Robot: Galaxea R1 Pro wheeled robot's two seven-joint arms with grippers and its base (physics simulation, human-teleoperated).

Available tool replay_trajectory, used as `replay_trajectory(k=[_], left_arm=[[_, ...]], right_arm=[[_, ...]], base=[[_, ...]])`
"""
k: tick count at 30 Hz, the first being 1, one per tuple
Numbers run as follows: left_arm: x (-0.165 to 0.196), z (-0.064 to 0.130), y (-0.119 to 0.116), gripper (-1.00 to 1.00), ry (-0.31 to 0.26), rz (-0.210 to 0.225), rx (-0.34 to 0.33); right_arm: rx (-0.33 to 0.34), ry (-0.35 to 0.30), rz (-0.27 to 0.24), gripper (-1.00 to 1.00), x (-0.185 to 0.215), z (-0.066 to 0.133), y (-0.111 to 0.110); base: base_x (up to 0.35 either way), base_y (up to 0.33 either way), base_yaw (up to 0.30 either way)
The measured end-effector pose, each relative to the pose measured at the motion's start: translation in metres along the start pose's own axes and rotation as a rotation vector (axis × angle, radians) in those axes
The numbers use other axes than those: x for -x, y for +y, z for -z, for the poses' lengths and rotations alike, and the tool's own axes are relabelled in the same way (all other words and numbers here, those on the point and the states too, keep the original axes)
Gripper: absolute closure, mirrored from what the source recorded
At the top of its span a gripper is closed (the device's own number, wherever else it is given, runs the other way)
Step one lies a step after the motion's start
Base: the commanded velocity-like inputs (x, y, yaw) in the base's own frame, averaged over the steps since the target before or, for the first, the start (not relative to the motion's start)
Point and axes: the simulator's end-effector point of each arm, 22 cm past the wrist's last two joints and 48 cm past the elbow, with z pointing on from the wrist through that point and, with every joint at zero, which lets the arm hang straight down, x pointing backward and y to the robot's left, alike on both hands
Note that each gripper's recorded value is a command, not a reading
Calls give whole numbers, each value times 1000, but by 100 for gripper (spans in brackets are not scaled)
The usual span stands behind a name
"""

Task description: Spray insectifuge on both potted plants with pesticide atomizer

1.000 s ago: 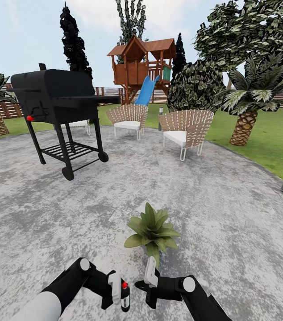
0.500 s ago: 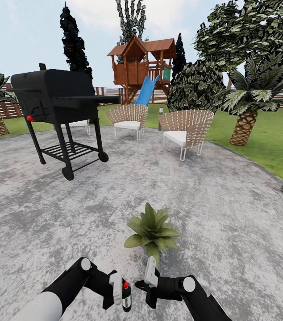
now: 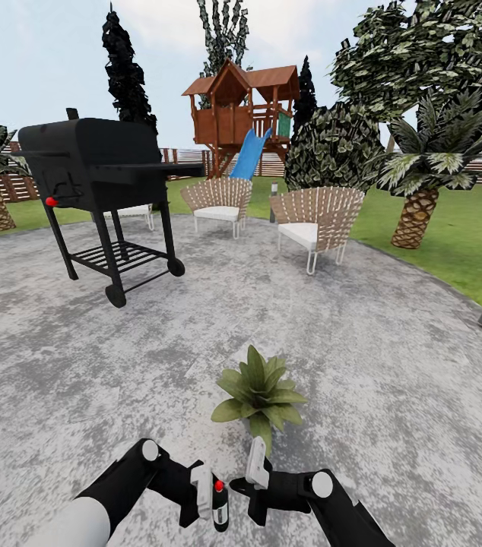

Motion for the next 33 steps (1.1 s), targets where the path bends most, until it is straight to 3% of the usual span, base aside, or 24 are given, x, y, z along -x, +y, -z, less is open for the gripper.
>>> replay_trajectory(k=[26, 32, 33], left_arm=[[12, -9, -5, 100, -15, -8, -13], [-8, -3, -7, 100, 13, 8, -12], [-36, 14, 0, 100, 45, 34, 11]], right_arm=[[0, 2, 1, 100, -1, 0, 0], [0, 2, 1, 100, -1, 0, 0], [-2, 4, 2, 100, -1, 0, -1]], base=[[0, 0, 0], [0, 0, 0], [0, 0, 0]])
